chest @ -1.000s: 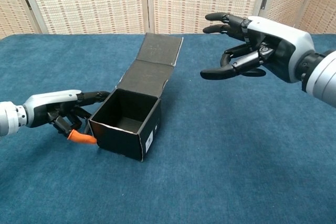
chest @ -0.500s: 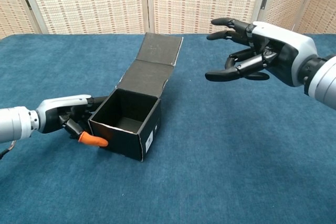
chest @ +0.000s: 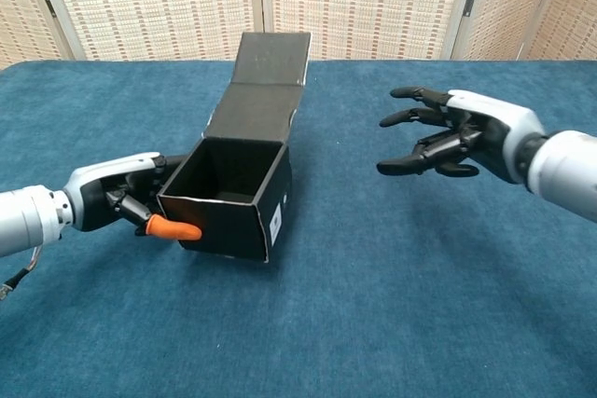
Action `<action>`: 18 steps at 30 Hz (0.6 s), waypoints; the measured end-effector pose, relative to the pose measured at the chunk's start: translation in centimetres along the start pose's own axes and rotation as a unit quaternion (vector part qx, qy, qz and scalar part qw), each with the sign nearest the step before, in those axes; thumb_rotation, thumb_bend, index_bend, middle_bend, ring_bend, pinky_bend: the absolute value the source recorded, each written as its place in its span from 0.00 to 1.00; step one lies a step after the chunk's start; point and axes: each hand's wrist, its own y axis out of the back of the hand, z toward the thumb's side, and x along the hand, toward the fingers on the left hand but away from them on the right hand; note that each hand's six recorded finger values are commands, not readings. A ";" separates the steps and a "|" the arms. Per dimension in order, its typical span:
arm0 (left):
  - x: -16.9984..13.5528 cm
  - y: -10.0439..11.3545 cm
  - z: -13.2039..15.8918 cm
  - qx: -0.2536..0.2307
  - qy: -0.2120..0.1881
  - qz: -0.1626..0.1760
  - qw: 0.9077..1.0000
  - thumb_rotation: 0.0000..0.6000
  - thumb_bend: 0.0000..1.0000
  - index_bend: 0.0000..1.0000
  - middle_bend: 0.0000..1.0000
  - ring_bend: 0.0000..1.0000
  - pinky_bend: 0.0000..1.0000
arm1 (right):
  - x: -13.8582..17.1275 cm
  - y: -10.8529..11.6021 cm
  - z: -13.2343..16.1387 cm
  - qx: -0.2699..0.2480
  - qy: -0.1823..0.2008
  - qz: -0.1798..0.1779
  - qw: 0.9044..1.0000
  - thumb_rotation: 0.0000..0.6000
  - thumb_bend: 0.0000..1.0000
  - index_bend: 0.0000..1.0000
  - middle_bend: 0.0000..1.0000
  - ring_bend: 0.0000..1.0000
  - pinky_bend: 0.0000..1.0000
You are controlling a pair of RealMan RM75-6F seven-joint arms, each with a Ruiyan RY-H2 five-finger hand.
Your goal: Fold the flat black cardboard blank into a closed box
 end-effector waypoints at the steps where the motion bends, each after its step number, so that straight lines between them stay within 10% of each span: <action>1: -0.1 0.0 0.2 0.002 -0.003 0.002 1.000 1.00 0.22 0.51 0.53 0.63 0.87 | -0.7 -0.1 0.1 -0.001 -0.003 -0.001 1.000 1.00 0.01 0.00 0.17 0.64 1.00; 18: 0.0 -0.3 2.7 0.061 -0.005 0.025 0.998 1.00 0.22 0.51 0.52 0.63 0.87 | -9.4 -5.6 10.4 -0.120 0.057 0.030 0.991 1.00 0.00 0.00 0.20 0.66 1.00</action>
